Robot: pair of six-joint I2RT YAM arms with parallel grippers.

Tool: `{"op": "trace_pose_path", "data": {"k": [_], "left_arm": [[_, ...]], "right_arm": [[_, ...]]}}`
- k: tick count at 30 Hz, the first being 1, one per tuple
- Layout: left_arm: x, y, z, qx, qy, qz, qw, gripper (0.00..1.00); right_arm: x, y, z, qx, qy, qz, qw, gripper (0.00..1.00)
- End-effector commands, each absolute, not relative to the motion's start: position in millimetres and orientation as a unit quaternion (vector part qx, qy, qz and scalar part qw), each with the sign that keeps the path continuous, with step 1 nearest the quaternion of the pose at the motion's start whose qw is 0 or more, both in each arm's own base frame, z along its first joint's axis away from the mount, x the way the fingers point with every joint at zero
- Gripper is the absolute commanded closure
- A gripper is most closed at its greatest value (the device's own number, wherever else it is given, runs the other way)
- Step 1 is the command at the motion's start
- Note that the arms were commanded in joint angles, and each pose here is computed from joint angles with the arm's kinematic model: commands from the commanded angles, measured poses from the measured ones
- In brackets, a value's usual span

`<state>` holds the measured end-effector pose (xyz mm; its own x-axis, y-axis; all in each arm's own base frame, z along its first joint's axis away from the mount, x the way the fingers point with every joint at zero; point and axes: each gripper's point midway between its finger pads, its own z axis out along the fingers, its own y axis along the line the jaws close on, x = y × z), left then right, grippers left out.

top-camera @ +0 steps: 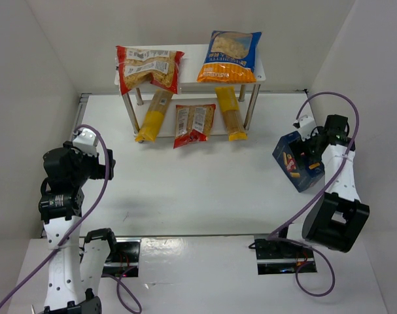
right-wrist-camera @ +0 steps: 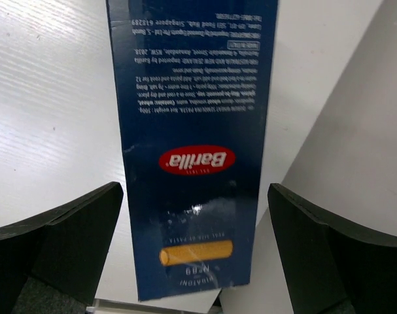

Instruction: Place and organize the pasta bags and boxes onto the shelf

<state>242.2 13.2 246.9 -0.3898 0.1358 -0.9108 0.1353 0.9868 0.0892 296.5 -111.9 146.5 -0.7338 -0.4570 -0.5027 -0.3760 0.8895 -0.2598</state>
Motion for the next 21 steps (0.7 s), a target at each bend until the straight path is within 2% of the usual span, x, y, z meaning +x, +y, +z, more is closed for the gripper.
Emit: {"op": "trace_pose_path", "data": {"k": [1,21], "left_arm": [[244,9,248,0.098,0.828,-0.006,0.552,0.0],[245,9,246,0.098,0.831,-0.007,0.548,0.0]], "right_arm": [[312,-110,146,-0.251,0.915,-0.06,0.31,0.0],[305,-103,67,-0.247,0.934,0.016,0.255,0.02]]}}
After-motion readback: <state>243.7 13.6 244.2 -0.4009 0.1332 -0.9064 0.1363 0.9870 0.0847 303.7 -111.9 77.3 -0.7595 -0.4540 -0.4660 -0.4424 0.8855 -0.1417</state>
